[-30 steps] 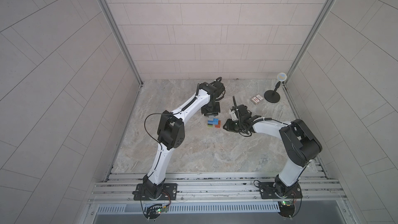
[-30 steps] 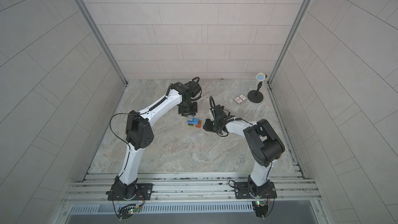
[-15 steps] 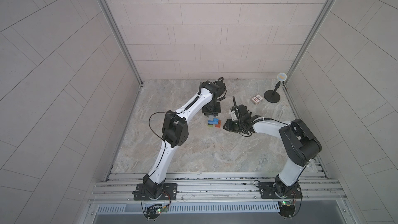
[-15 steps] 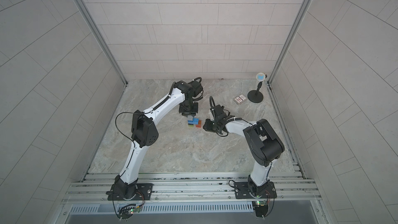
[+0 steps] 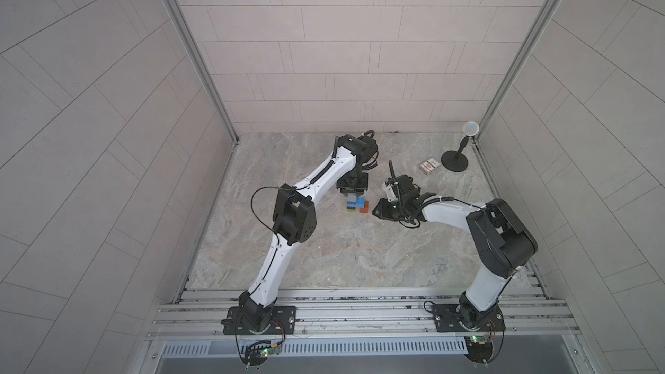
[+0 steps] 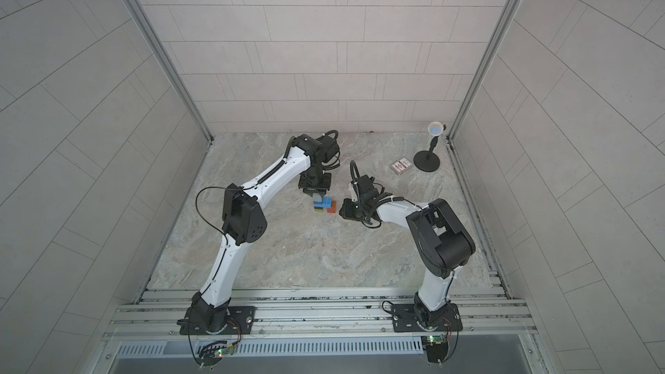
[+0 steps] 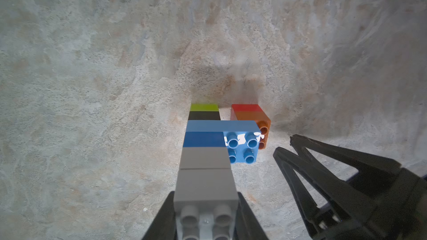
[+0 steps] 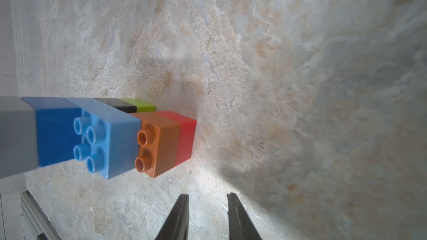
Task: Assemble the letter h with lego
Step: Assemble the lego brick with the lego brick.
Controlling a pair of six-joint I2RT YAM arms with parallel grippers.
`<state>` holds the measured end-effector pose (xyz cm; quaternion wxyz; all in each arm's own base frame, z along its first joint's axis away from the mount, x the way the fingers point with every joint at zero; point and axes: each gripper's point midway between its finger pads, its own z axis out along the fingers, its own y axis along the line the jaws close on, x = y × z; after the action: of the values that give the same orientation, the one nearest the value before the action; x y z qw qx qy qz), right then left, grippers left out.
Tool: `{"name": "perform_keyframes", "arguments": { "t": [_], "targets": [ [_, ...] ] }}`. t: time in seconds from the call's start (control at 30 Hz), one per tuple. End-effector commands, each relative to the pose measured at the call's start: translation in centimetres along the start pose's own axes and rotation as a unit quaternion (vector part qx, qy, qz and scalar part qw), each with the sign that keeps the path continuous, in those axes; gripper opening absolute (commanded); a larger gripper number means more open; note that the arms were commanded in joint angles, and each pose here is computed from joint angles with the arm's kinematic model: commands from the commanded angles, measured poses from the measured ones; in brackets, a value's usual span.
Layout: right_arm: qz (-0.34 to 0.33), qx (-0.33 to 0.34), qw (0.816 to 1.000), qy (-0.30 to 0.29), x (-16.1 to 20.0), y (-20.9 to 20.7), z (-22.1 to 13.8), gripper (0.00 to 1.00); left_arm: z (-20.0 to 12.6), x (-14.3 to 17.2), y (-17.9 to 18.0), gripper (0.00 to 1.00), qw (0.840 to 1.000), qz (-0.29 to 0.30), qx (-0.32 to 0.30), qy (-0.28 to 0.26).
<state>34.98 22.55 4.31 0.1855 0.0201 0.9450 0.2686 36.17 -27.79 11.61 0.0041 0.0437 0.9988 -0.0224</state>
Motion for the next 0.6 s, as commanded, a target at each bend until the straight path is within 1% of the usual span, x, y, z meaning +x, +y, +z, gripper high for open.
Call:
{"name": "perform_keyframes", "arguments": {
  "t": [0.0,0.07,0.13,0.17,0.23,0.3,0.47,0.5,0.57],
  "targets": [
    [-0.004,0.003,1.000,0.002,-0.2,0.2,0.1,0.32,2.0,1.3,0.7,0.34,0.999,0.006,-0.029,0.046],
    [-0.004,0.003,1.000,0.003,-0.2,0.1,0.2,0.32,2.1,1.0,0.8,0.42,0.999,0.002,-0.030,0.043],
    [-0.004,0.004,1.000,0.003,-0.2,0.1,0.2,0.32,1.9,0.8,0.6,0.57,0.999,0.000,-0.025,0.039],
    [-0.004,0.003,1.000,0.002,-0.2,0.2,0.2,0.32,1.5,0.7,0.6,0.63,0.999,0.000,-0.023,0.033],
    [-0.004,0.003,1.000,0.004,-0.1,0.2,0.2,0.32,0.4,0.3,0.3,0.71,1.000,-0.001,-0.014,0.018],
    [-0.004,0.003,1.000,0.004,-0.1,0.1,0.3,0.32,-1.0,-0.1,0.1,0.76,1.000,-0.003,-0.002,0.000],
    [-0.002,0.003,1.000,0.007,0.0,0.1,0.4,0.32,-5.3,-0.7,-0.3,0.77,0.998,-0.005,0.031,-0.053],
    [-0.002,0.003,1.000,0.007,0.0,0.1,0.4,0.32,-5.9,-0.7,-0.2,0.74,0.997,-0.006,0.032,-0.064],
    [-0.001,0.004,1.000,0.008,0.0,0.0,0.5,0.32,-6.6,-0.8,0.2,0.61,0.996,-0.008,0.029,-0.078]
  ]
}}
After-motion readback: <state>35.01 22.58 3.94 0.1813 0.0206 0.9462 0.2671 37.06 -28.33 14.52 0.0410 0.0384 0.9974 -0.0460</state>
